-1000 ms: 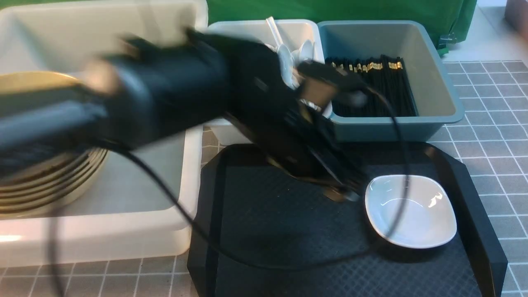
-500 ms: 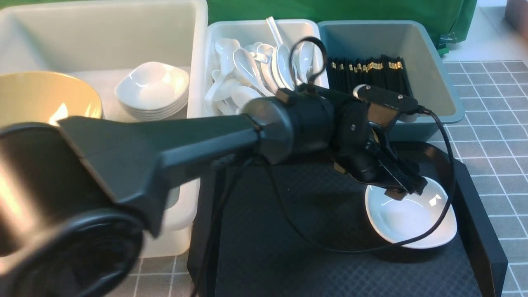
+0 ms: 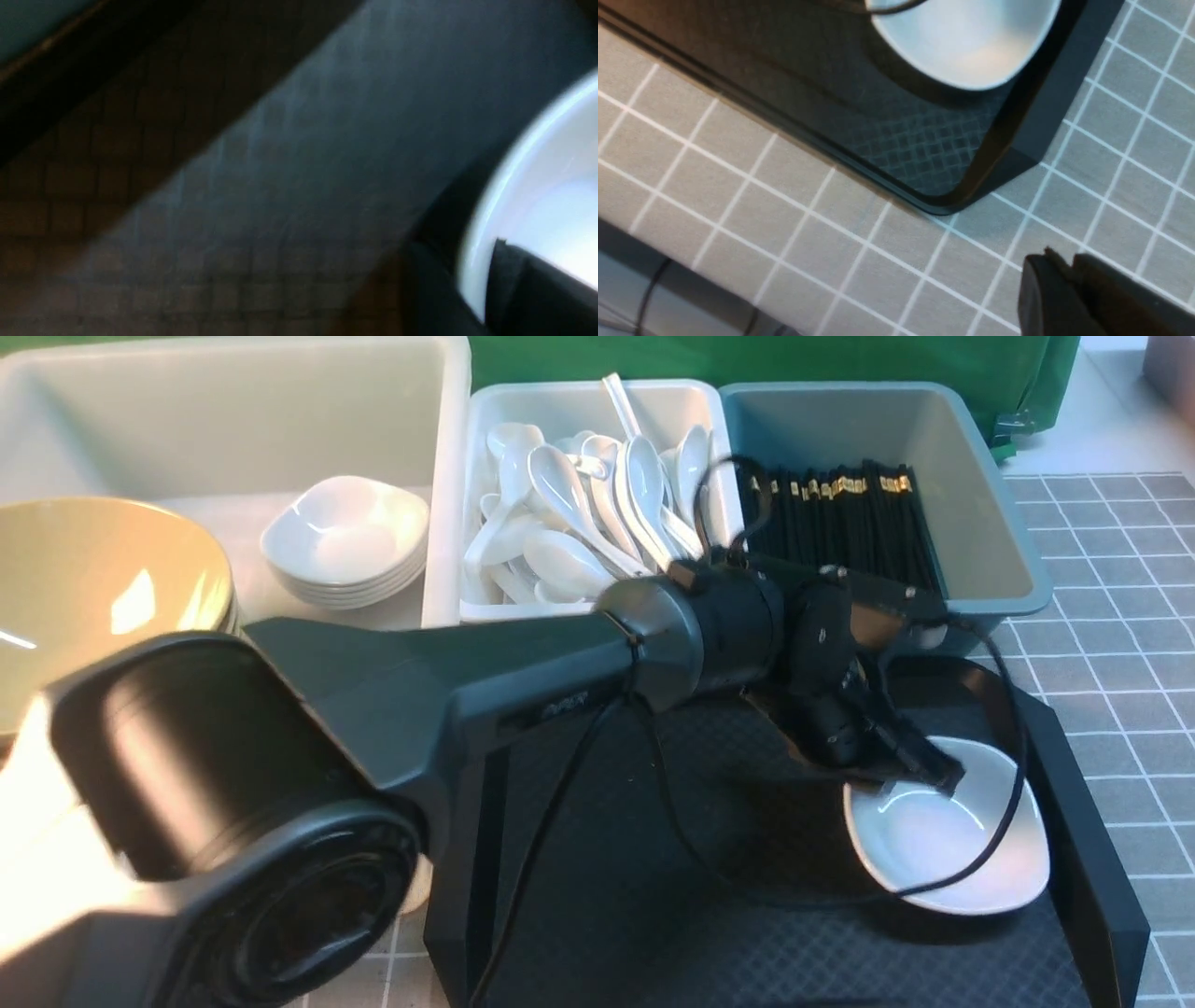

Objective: On grey table put chopsticks spoon bowls plates into blue grey white boxes.
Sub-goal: 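Grasp the small white bowl on the black tray by its rim with the left gripper, then place the white bowl into the white bin with the other dishes with the left gripper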

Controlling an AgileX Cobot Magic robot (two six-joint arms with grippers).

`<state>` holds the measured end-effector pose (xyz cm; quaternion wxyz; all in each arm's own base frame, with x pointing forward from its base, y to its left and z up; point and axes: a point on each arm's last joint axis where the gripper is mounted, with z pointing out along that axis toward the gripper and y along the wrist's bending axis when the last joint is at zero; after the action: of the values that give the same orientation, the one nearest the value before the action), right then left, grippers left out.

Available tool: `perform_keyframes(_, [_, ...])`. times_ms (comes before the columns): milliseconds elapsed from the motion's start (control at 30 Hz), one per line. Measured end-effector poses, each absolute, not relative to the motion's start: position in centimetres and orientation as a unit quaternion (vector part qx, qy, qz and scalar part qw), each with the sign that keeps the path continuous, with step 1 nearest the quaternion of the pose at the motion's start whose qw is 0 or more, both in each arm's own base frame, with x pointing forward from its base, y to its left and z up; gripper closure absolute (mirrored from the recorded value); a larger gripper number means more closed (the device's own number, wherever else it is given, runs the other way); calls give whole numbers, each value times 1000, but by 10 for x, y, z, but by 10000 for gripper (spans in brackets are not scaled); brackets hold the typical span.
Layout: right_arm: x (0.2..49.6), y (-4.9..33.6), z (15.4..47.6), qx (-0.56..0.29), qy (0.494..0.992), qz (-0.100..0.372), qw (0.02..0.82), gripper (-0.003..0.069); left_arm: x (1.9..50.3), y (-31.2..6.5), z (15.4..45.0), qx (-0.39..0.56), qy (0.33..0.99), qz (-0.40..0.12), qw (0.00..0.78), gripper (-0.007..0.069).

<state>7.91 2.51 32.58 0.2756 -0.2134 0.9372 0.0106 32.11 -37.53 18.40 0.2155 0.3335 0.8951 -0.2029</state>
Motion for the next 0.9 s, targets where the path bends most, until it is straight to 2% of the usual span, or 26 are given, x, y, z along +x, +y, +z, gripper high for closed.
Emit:
perform_keyframes(100, [81,29,326,-213,935,27,283,563,321,-367,204,352,888,-190,226,606])
perform_keyframes(133, [85,32,326,-212,934,36,287,563,323,-353,228,368,882,-169,239,621])
perform_keyframes(167, [86,32,326,-212,934,37,286,563,323,-351,228,370,882,-167,240,621])
perform_keyframes(200, [91,36,325,-216,933,44,284,563,326,-336,252,370,880,-153,255,622])
perform_keyframes(233, [92,37,325,-219,933,45,283,563,327,-331,259,369,879,-150,260,622])
perform_keyframes(300, [105,50,327,-252,928,77,262,563,330,-294,313,349,875,-142,305,623])
perform_keyframes(333, [106,51,328,-252,928,81,261,563,330,-291,317,347,874,-141,309,623])
perform_keyframes(367, [115,61,334,-280,920,109,254,563,329,-265,348,331,871,-139,336,623])
perform_keyframes(400, [120,68,339,-295,913,126,252,563,328,-248,365,319,869,-137,353,623])
perform_keyframes(467, [129,79,347,-317,902,149,253,564,326,-215,393,293,870,-126,376,623])
perform_keyframes(500, [131,81,349,-323,899,151,254,565,326,-211,396,289,870,-125,380,623])
perform_keyframes(567, [145,99,358,-350,886,165,257,587,323,-159,423,243,881,-97,395,623])
perform_keyframes(600, [147,103,361,-358,881,167,260,591,323,-150,425,235,883,-92,395,623])
perform_keyframes(700, [157,132,368,-403,858,182,263,613,321,-84,432,167,906,-44,387,623])
perform_keyframes(833, [164,165,368,-441,835,197,263,615,322,-30,414,97,925,-16,367,623])
perform_keyframes(900, [170,183,363,-456,829,199,256,615,328,-7,398,55,928,-24,368,623])
